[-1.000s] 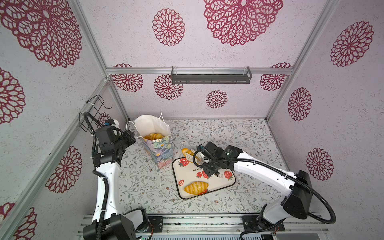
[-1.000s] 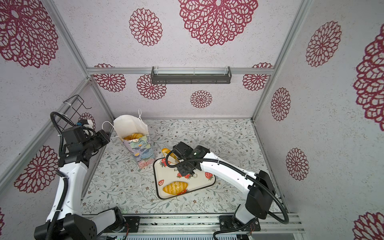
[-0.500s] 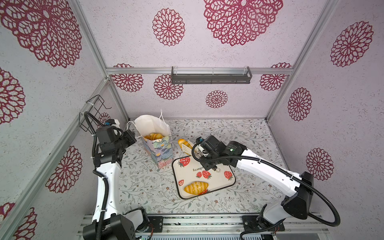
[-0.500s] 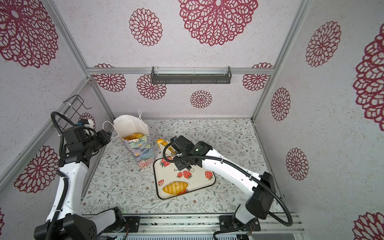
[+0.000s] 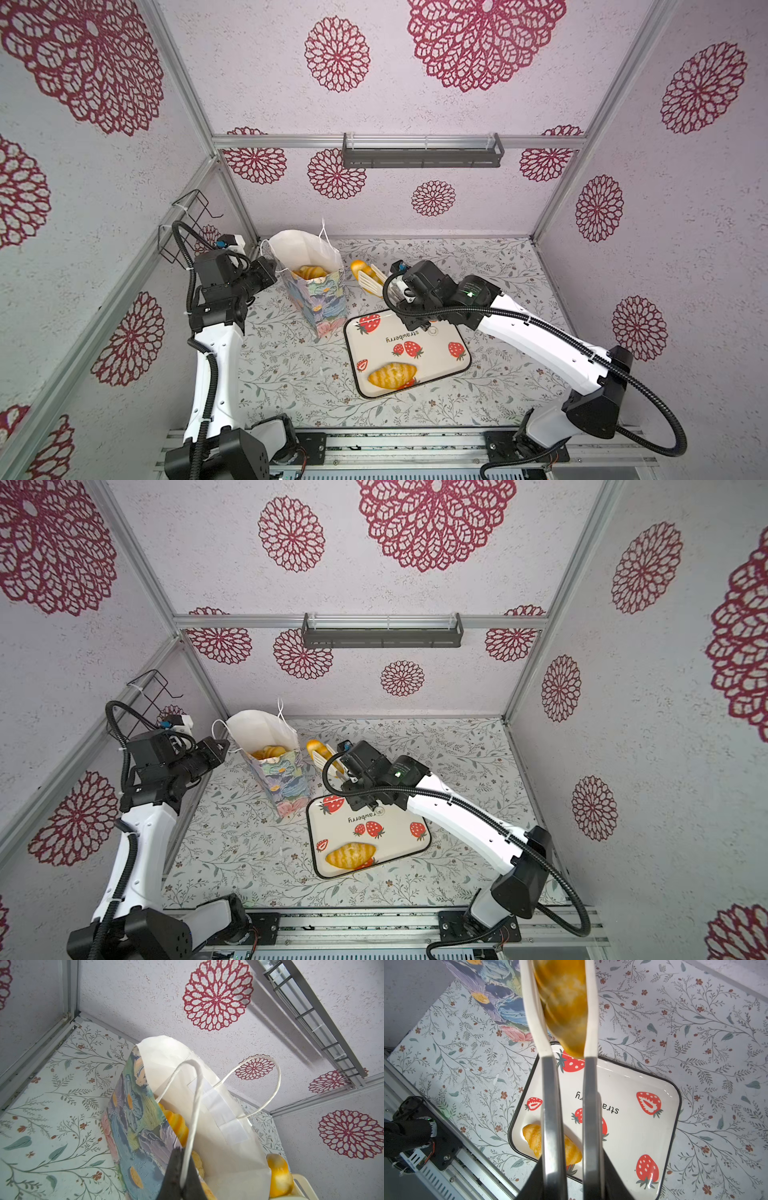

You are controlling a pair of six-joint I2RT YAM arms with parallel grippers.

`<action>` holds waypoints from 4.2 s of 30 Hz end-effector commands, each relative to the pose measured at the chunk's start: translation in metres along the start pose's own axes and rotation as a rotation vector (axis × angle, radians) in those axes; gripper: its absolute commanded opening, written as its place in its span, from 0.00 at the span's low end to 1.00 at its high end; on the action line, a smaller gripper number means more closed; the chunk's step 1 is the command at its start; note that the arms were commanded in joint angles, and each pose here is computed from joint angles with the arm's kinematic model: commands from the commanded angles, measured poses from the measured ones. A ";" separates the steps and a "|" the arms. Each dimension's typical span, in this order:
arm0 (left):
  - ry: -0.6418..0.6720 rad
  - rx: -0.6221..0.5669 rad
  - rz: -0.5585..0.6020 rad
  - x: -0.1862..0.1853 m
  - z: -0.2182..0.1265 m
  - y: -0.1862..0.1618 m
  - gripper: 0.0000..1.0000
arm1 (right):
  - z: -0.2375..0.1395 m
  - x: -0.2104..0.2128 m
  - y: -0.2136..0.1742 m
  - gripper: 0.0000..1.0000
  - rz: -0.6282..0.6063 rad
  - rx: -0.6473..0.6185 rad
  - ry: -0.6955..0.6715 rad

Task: Place the fake bread into the paper bag
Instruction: 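Carry the held bun with the tongs over the bag opening, then open the tongs with the right gripper, dropping the bun into the bag, then raise the open tongs from the bag toward the last bun on the tray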

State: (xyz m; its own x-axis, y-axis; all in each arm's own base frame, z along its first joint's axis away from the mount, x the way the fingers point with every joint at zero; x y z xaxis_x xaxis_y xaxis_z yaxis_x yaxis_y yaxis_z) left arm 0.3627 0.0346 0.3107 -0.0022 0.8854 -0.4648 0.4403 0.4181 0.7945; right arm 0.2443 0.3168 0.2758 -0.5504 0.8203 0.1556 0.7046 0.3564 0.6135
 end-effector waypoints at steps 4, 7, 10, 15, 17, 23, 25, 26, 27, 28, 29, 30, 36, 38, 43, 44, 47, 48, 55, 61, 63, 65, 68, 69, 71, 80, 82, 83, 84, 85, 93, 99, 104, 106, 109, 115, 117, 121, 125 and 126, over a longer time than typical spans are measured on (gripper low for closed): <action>-0.086 -0.029 0.012 -0.016 0.000 0.006 0.00 | -0.038 0.007 0.047 0.33 0.002 -0.183 0.034; -0.106 -0.032 0.007 -0.018 0.001 0.007 0.00 | -0.043 0.009 0.054 0.33 0.005 -0.216 0.045; -0.122 -0.038 -0.004 -0.020 0.002 0.009 0.00 | -0.047 0.012 0.061 0.33 0.007 -0.236 0.061; -0.159 -0.047 -0.028 -0.022 0.005 0.011 0.00 | -0.052 0.021 0.073 0.33 -0.002 -0.264 0.097; -0.163 -0.046 -0.030 -0.022 0.005 0.011 0.00 | -0.054 0.023 0.077 0.33 -0.006 -0.275 0.107; -0.180 -0.045 -0.044 -0.023 0.007 0.011 0.00 | -0.060 0.033 0.090 0.33 -0.016 -0.306 0.149; -0.189 -0.046 -0.047 -0.023 0.008 0.011 0.00 | -0.060 0.036 0.094 0.33 -0.018 -0.310 0.161; -0.195 -0.049 -0.050 -0.024 0.007 0.012 0.00 | -0.060 0.038 0.095 0.33 -0.022 -0.313 0.167; -0.197 -0.050 -0.054 -0.024 0.008 0.012 0.00 | -0.061 0.039 0.098 0.33 -0.022 -0.317 0.172; -0.202 -0.051 -0.058 -0.024 0.008 0.012 0.00 | -0.061 0.041 0.100 0.33 -0.027 -0.320 0.178; -0.211 -0.054 -0.063 -0.025 0.008 0.012 0.00 | -0.061 0.043 0.102 0.33 -0.029 -0.322 0.184; -0.217 -0.057 -0.065 -0.025 0.008 0.013 0.00 | -0.060 0.045 0.103 0.33 -0.033 -0.321 0.191; -0.226 -0.056 -0.073 -0.024 0.009 0.014 0.00 | -0.054 0.055 0.112 0.33 -0.043 -0.324 0.227; -0.229 -0.058 -0.074 -0.024 0.009 0.014 0.00 | -0.052 0.057 0.115 0.33 -0.045 -0.326 0.232; -0.234 -0.060 -0.079 -0.024 0.008 0.015 0.00 | -0.046 0.064 0.122 0.33 -0.049 -0.326 0.255; -0.235 -0.060 -0.082 -0.024 0.008 0.014 0.00 | -0.045 0.066 0.123 0.33 -0.049 -0.328 0.259; -0.235 -0.063 -0.083 -0.023 0.007 0.015 0.00 | -0.041 0.070 0.128 0.33 -0.054 -0.331 0.270; -0.236 -0.063 -0.083 -0.023 0.007 0.015 0.00 | -0.040 0.071 0.129 0.34 -0.053 -0.333 0.273; -0.233 -0.060 -0.086 -0.022 0.007 0.014 0.00 | -0.026 0.080 0.137 0.33 -0.057 -0.324 0.300; -0.231 -0.063 -0.086 -0.021 0.006 0.014 0.00 | -0.015 0.089 0.139 0.33 -0.057 -0.306 0.330; -0.229 -0.062 -0.088 -0.020 0.006 0.014 0.00 | -0.013 0.091 0.140 0.33 -0.054 -0.301 0.339; -0.229 -0.063 -0.087 -0.021 0.005 0.014 0.00 | -0.010 0.092 0.140 0.33 -0.054 -0.295 0.344; -0.227 -0.062 -0.089 -0.020 0.005 0.014 0.00 | -0.006 0.094 0.139 0.34 -0.051 -0.288 0.353; -0.227 -0.063 -0.090 -0.019 0.005 0.014 0.00 | -0.004 0.095 0.139 0.34 -0.050 -0.284 0.356; -0.229 -0.064 -0.087 -0.020 0.005 0.014 0.00 | 0.000 0.096 0.139 0.34 -0.049 -0.281 0.357; -0.225 -0.066 -0.088 -0.019 0.003 0.014 0.00 | 0.009 0.098 0.138 0.38 -0.045 -0.260 0.365; -0.223 -0.068 -0.088 -0.019 0.003 0.015 0.00 | 0.011 0.099 0.137 0.39 -0.045 -0.255 0.366; -0.224 -0.068 -0.088 -0.019 0.003 0.014 0.00 | 0.011 0.100 0.137 0.40 -0.047 -0.255 0.369; -0.222 -0.068 -0.089 -0.018 0.003 0.015 0.00 | 0.011 0.100 0.136 0.42 -0.048 -0.254 0.370; -0.222 -0.067 -0.090 -0.019 0.003 0.014 0.00 | 0.011 0.100 0.136 0.43 -0.044 -0.252 0.369; -0.219 -0.069 -0.091 -0.017 0.002 0.015 0.00 | 0.006 0.099 0.136 0.45 -0.044 -0.258 0.366; -0.219 -0.070 -0.091 -0.017 0.002 0.015 0.00 | 0.004 0.099 0.136 0.48 -0.047 -0.258 0.361; -0.219 -0.072 -0.090 -0.017 0.001 0.015 0.00 | 0.003 0.098 0.137 0.48 -0.049 -0.265 0.355; -0.219 -0.071 -0.092 -0.017 0.002 0.015 0.00 | -0.002 0.096 0.138 0.47 -0.047 -0.273 0.349; -0.220 -0.071 -0.093 -0.017 0.002 0.015 0.00 | -0.010 0.093 0.138 0.46 -0.044 -0.280 0.340; -0.220 -0.073 -0.095 -0.017 0.002 0.015 0.00 | -0.023 0.085 0.127 0.46 -0.045 -0.276 0.309; -0.220 -0.072 -0.095 -0.017 0.002 0.015 0.00 | -0.026 0.082 0.122 0.46 -0.043 -0.275 0.298; -0.219 -0.071 -0.096 -0.017 0.002 0.015 0.00 | -0.031 0.073 0.110 0.46 -0.030 -0.269 0.275; -0.211 -0.071 -0.096 -0.015 0.002 0.014 0.00 | -0.034 0.062 0.095 0.46 -0.019 -0.256 0.242; -0.211 -0.072 -0.095 -0.016 0.001 0.015 0.00 | -0.036 0.059 0.091 0.46 -0.016 -0.253 0.233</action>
State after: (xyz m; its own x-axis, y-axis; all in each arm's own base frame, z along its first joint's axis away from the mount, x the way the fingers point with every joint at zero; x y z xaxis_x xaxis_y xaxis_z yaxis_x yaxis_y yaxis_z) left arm 0.3735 0.0250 0.3217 0.1362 0.7782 -0.6131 0.4068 0.5204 0.7508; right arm 0.2643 0.3943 0.3374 -0.6761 0.6757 0.2940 0.6147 0.2972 0.7306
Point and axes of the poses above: each gripper's point midway between its finger pads, its own z axis out along the fingers, its own x axis along the line the jaws close on, y = z × x, the point moved 1 cm from there along -z, back along the fingers, and after that the axes turned 6 degrees about z, right-handed, at the moved point
